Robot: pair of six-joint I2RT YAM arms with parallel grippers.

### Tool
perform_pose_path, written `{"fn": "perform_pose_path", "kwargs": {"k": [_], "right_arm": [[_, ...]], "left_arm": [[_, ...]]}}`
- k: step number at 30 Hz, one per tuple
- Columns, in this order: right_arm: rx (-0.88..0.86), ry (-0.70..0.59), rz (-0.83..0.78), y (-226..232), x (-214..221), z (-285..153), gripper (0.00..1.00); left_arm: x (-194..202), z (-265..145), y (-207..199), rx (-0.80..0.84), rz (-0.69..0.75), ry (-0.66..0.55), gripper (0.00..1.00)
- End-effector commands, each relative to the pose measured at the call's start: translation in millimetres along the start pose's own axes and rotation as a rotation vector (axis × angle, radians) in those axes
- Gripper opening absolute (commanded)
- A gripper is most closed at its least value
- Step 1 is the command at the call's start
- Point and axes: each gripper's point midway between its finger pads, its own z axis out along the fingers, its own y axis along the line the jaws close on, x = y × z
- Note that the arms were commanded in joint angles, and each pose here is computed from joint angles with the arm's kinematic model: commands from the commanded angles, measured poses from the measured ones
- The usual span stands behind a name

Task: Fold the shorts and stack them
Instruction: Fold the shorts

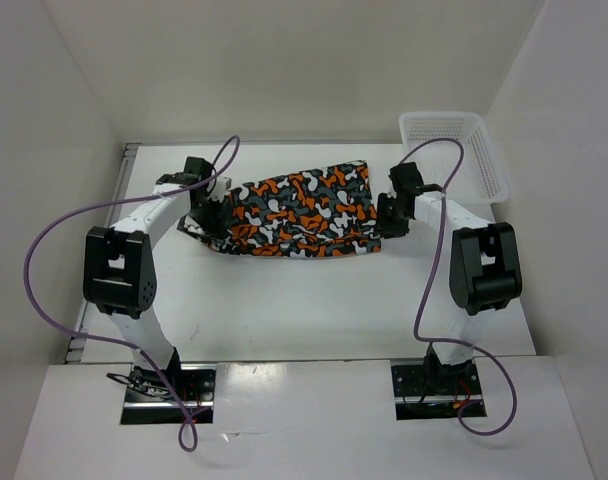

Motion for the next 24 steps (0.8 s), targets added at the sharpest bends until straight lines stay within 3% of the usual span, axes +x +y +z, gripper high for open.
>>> {"fn": "perform_pose_path", "kwargs": {"k": [1, 10, 13, 17, 19, 24], "right_arm": [[-0.004, -0.041, 0.016, 0.0, -8.6, 7.4, 0.42], [-0.008, -0.034, 0.027, -0.3, -8.0, 24.9, 0.42], [0.032, -0.046, 0.028, -7.6, -10.1, 28.9, 0.49], [0.033, -0.015, 0.03, -9.9, -1.2, 39.1, 0.49], [0.033, -0.015, 0.014, -10.5, -1.2, 39.1, 0.47], [0.117, -0.067, -0.064, -28.6, -11.0, 44.3, 0.17]], "left_arm": [[-36.1, -13.4, -2.9, 0.027, -0.017, -0.087, 0.85], [-29.2, 11.1, -17.4, 0.113, -0.019, -0.018, 0.86], [-23.6, 17.5, -17.8, 0.116, -0.02, 0.011, 0.83], [-29.9, 16.7, -21.0, 0.136, -0.02, -0.001, 0.69], [-28.3, 19.8, -21.1, 0.137, -0.021, 0.008, 0.56], [-28.0, 20.2, -17.9, 0.118, -0.02, 0.009, 0.28]]}}
